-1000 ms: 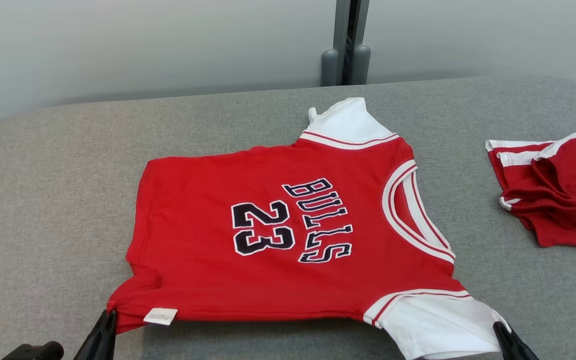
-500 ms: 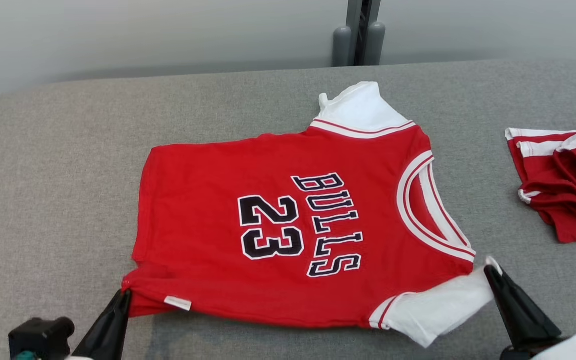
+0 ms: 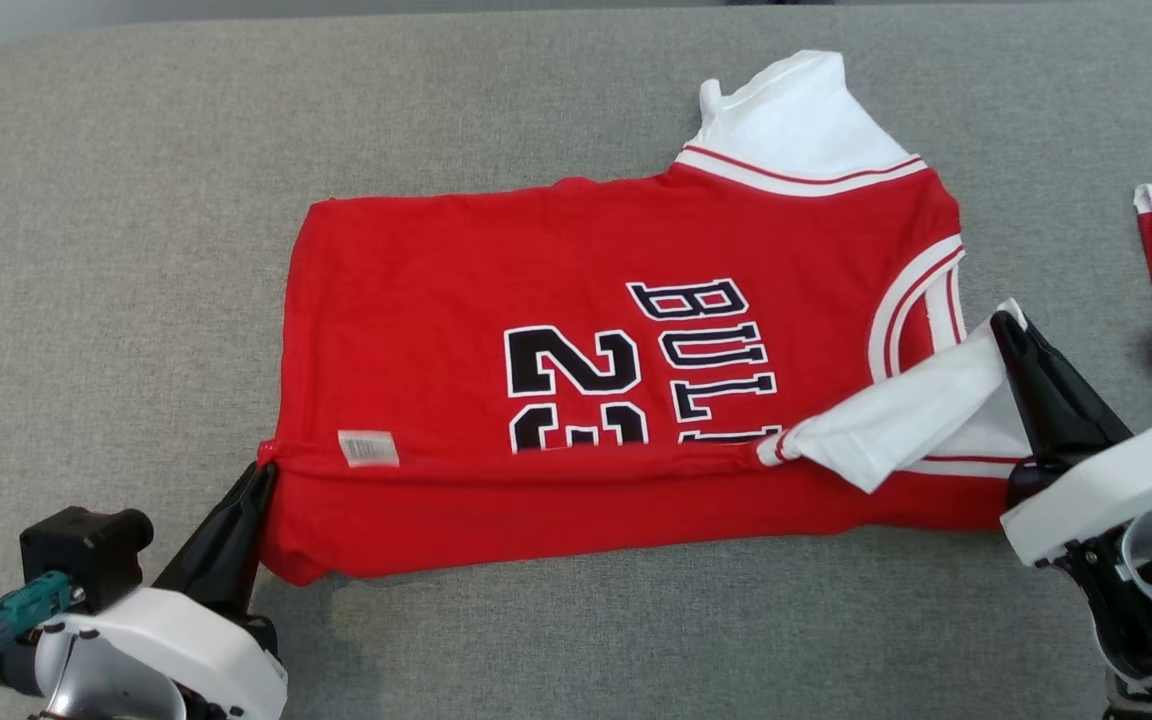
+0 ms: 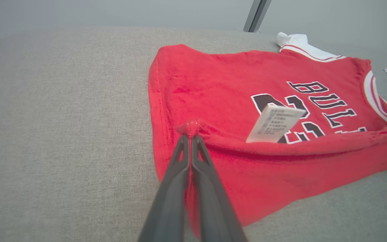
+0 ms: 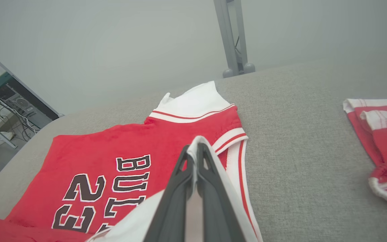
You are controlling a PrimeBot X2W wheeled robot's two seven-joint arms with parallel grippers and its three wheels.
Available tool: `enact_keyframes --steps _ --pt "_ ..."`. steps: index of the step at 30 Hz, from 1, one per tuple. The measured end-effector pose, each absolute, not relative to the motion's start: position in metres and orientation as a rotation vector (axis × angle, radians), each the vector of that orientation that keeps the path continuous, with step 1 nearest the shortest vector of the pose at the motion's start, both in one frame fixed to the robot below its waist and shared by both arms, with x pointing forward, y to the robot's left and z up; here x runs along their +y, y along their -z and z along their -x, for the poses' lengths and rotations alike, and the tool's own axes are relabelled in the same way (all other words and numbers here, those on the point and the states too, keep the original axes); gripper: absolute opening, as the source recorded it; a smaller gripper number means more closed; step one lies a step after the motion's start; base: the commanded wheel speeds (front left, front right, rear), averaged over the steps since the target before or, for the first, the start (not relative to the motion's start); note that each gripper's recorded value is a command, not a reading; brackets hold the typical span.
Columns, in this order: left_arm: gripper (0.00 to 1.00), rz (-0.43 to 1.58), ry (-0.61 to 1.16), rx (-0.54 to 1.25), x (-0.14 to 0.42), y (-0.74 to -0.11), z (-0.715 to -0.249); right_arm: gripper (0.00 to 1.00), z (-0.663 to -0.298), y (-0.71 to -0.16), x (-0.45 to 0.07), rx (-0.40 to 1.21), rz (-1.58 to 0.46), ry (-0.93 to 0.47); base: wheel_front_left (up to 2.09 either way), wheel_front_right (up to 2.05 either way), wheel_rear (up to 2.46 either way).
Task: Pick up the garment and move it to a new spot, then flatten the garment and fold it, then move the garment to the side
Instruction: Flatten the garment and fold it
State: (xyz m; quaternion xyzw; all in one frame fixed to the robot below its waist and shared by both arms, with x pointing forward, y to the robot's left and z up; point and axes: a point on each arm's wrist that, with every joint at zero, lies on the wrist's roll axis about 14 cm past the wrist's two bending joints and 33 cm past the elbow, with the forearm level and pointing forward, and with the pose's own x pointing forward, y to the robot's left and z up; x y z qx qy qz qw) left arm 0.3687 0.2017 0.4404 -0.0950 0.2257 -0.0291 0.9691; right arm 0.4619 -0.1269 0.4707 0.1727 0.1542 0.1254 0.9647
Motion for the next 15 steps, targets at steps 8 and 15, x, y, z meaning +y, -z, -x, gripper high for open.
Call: enact_keyframes --steps 8,15 --pt "0.02 0.216 0.068 0.529 0.199 -0.409 -0.379 0.0 -0.489 -0.435 -0.115 0.37 -0.411 -0.243 0.0 0.0 0.0" --pt "1.0 0.279 0.056 0.433 0.194 -0.417 -0.384 1.0 -0.489 -0.442 -0.114 0.302 -0.508 -0.219 0.0 0.0 0.0"
